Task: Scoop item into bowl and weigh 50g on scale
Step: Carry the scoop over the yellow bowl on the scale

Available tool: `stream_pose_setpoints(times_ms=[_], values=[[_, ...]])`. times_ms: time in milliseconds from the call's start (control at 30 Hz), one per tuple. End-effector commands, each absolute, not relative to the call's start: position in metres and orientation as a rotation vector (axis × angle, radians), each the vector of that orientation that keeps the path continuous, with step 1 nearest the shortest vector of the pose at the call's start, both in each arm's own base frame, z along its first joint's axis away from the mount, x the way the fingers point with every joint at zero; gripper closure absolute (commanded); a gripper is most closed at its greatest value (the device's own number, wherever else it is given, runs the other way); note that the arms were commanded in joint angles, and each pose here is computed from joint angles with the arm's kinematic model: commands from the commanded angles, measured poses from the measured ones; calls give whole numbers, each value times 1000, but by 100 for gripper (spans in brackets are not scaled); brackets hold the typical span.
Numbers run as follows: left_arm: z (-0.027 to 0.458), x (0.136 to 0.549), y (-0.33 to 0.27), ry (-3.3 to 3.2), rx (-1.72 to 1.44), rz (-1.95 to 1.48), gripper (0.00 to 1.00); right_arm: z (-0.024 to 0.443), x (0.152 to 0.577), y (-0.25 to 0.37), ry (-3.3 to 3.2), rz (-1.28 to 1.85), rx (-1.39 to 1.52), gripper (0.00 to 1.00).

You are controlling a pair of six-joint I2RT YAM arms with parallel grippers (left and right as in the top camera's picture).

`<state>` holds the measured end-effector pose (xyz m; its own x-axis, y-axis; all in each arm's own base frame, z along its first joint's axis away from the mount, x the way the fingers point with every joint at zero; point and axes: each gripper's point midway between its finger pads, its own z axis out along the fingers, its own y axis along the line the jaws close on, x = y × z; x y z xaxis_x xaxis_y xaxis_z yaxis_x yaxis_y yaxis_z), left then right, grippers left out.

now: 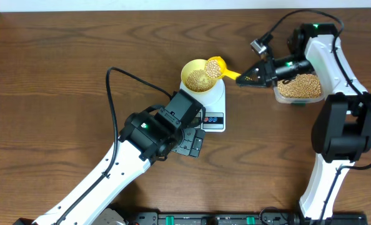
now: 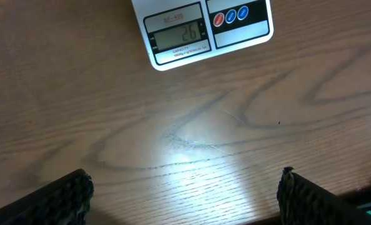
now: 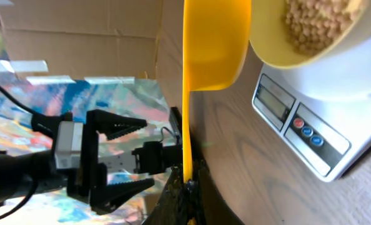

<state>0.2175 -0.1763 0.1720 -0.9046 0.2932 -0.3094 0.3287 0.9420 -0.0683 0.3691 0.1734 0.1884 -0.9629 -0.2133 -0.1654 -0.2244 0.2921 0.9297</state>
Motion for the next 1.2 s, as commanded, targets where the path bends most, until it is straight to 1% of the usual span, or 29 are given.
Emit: stream_pose_setpoints(times_ms=[0,267,500,1167], values=[[175,221,-176,2789,463,-156,3,194,378,182,2541,1758,-459,99],[175,221,-176,2788,463,-156,3,204,385,193,2600,1562,-585,99],[175,221,-176,2788,463,-156,3,206,381,202,2604,1552,-629,99],[175,221,-176,2789,463,-156,3,184,369,194,2762,1359,-710,99]])
